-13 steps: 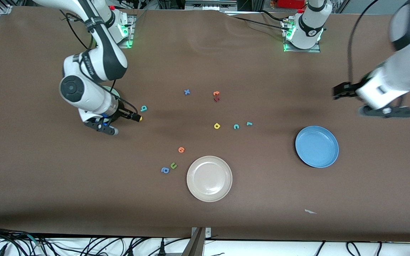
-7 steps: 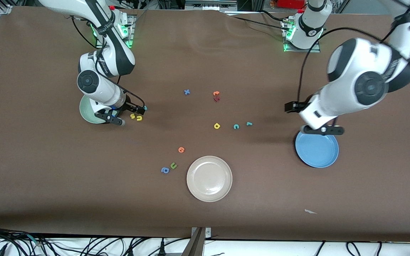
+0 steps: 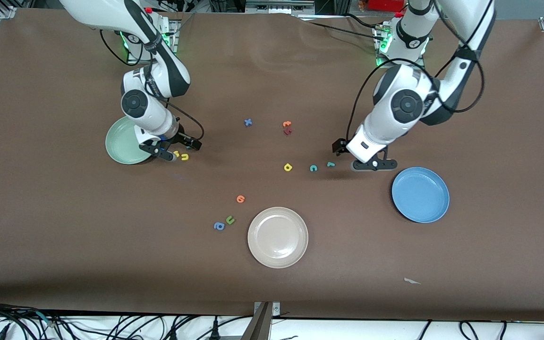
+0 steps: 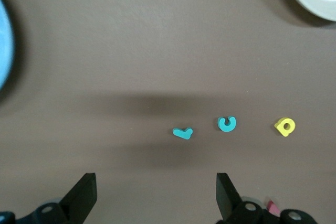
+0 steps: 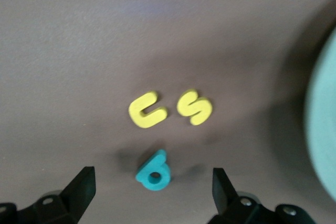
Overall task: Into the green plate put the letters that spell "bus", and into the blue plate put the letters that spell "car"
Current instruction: 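Grasp the blue b with the right gripper while the left gripper lowers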
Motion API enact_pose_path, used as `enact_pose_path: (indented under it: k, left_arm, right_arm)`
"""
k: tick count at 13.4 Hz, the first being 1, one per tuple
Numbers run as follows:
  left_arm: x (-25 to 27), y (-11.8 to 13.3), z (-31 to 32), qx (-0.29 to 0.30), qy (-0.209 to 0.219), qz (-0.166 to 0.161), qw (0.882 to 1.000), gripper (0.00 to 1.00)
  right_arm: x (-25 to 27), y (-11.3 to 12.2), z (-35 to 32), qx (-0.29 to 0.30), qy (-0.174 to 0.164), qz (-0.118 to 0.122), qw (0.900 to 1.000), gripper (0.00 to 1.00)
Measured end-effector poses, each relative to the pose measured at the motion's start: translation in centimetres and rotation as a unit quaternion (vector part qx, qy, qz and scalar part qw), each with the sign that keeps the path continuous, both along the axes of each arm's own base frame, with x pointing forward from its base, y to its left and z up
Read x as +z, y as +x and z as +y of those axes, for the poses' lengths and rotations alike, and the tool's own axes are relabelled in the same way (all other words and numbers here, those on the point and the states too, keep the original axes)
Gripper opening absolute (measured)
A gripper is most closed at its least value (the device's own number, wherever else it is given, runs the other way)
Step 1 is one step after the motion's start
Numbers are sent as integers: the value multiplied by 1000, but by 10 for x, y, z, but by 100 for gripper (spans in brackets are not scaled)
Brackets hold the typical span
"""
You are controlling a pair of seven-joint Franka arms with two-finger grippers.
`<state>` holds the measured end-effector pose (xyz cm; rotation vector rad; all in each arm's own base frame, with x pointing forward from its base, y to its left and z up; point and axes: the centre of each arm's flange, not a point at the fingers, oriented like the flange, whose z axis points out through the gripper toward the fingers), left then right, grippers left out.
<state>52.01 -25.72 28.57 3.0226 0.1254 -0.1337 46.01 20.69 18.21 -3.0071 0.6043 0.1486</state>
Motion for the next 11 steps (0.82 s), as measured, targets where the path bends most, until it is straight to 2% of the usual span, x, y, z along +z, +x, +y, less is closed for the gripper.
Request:
enact_pose_path:
  k: [2,3,4,6,7,8,11]
  left_arm:
    - [-32,-13,-16,7,7,-2,1000,100]
    - [-46,-15,-23,6,21,-7,1000,100]
    - [-58,-16,-28,5,33,-14,999,100]
    - [-73,-9,-37,9,44,-18,999,100]
    - [-78,-4,-41,11,42,-18,999,100]
    - [-82,2,-44,12,39,-17,999,100]
    - [-95,11,-53,13,33,-13,999,100]
  right_arm:
    - [-5,-3,7,-4,3,-3,1000,95]
    - [-5,-3,7,-5,3,-3,1000,87]
    - [-5,-2,7,-5,4,-4,1000,87]
    - [-5,-2,7,-5,4,-4,1000,83]
    - [-5,-2,7,-5,4,-4,1000,83]
    - [-5,-2,7,-5,4,-4,1000,78]
    - [-5,-2,6,-6,4,-5,1000,72]
